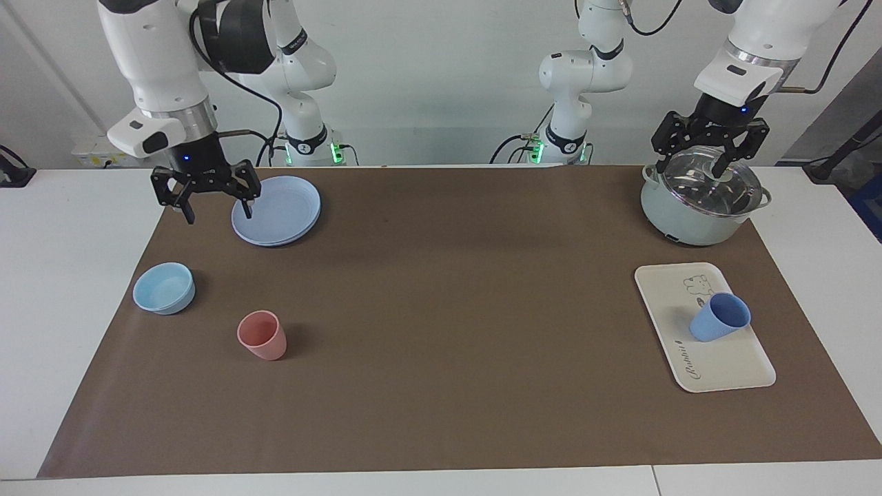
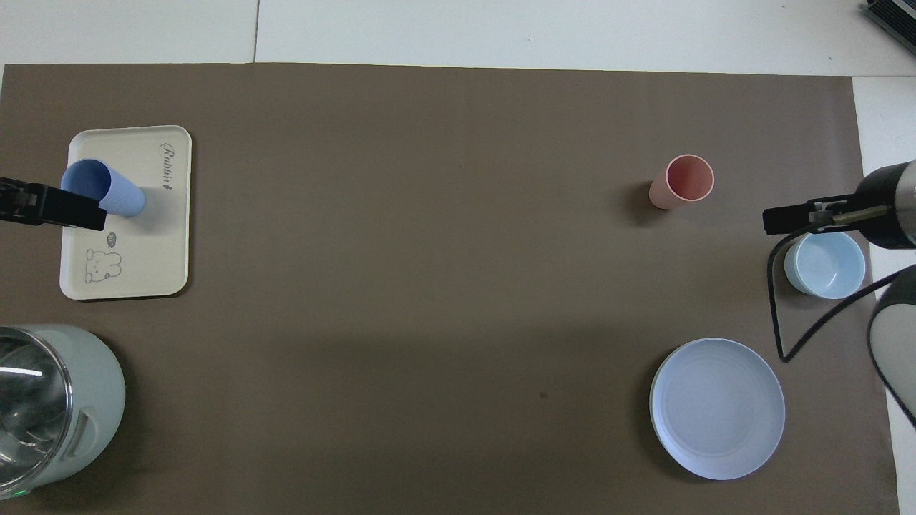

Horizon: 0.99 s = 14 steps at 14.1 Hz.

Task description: Place cup on tray

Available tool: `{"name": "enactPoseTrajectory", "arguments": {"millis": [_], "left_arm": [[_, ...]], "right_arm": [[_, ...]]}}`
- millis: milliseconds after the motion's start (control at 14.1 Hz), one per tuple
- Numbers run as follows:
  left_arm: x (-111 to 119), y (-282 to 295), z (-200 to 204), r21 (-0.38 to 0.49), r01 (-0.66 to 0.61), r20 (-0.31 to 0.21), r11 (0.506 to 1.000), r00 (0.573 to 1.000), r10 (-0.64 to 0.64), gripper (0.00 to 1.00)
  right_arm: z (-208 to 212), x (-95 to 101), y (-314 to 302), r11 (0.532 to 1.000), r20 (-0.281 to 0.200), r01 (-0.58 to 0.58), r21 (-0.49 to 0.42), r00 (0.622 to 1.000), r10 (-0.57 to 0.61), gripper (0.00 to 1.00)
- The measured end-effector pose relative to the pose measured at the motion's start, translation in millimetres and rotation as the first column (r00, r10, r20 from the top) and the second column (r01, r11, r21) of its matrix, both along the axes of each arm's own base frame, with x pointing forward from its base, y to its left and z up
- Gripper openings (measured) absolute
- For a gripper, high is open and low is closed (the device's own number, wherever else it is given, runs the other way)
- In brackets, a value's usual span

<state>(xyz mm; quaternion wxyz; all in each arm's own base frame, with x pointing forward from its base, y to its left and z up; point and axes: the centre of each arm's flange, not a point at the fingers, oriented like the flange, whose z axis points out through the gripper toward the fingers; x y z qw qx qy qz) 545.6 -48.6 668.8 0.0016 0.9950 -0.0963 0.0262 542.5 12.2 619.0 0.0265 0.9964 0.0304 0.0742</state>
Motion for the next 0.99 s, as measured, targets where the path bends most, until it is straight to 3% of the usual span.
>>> {"name": "enactPoseTrajectory", "arguments": {"millis": [354,707,990], "left_arm": [[0,12,-8,0.001,-0.046,-0.030,0.999,0.999,0.046,1.00],[1,32,-12,-0.015,-0.110,-0.045,0.994,0.993,0.109,1.00],[1,33,-12,-0.015,-0.098,-0.045,0.995,0.994,0.098,1.00]], "right_arm": [[43,-34.0,-20,0.997,-0.111,0.081,0.002,0.991,-0.081,1.00],[39,-40.7,-11,0.997,-0.167,0.074,-0.004,0.983,-0.074,1.00],[38,-42.4,-9,0.997,-0.182,0.073,-0.003,0.981,-0.073,1.00]]}}
